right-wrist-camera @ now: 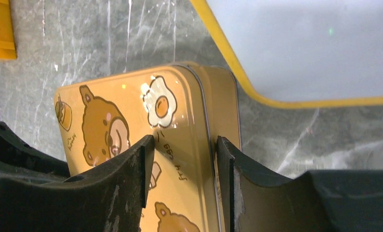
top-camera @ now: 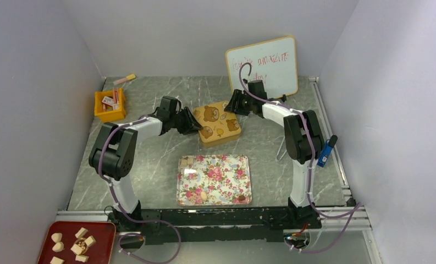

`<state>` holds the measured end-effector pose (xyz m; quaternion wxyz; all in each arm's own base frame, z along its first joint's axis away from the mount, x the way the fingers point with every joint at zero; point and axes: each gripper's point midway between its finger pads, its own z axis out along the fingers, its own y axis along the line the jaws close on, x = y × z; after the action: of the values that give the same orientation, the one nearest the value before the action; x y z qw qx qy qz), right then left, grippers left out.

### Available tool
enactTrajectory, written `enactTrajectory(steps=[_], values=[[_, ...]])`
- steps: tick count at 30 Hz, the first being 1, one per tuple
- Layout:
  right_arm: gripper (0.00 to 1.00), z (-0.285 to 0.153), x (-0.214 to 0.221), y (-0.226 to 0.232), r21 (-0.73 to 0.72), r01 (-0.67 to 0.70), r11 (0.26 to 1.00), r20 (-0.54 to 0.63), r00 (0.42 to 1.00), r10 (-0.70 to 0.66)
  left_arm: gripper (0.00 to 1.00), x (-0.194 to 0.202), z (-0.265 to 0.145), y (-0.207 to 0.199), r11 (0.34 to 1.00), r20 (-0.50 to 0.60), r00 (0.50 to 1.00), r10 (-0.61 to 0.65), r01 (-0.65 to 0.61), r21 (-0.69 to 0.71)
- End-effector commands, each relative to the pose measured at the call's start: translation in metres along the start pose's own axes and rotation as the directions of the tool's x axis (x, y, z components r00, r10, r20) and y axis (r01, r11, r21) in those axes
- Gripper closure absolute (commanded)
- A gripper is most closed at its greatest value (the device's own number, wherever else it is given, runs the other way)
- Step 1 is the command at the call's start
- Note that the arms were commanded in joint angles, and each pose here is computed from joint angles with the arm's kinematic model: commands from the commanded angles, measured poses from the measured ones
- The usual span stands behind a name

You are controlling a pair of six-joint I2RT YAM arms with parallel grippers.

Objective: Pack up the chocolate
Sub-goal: Close the box lid on the packing box.

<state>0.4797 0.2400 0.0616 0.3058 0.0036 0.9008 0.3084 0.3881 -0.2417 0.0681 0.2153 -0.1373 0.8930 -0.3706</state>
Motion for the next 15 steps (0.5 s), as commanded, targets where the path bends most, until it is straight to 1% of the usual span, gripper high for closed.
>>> enactTrajectory(steps=[1,15], values=[[1.00,-0.016,0.138,-0.042,0.199,-0.059,0.978,-0.370,0.920,0.131,0.64,0.010,0.006,0.055,0.981,-0.024,1.000,-0.007,0.003,-0.194],[1.00,-0.032,0.179,-0.013,0.173,-0.054,0.983,-0.413,0.902,0.122,0.64,-0.001,0.004,0.064,0.975,-0.008,1.000,0.001,-0.002,-0.223]])
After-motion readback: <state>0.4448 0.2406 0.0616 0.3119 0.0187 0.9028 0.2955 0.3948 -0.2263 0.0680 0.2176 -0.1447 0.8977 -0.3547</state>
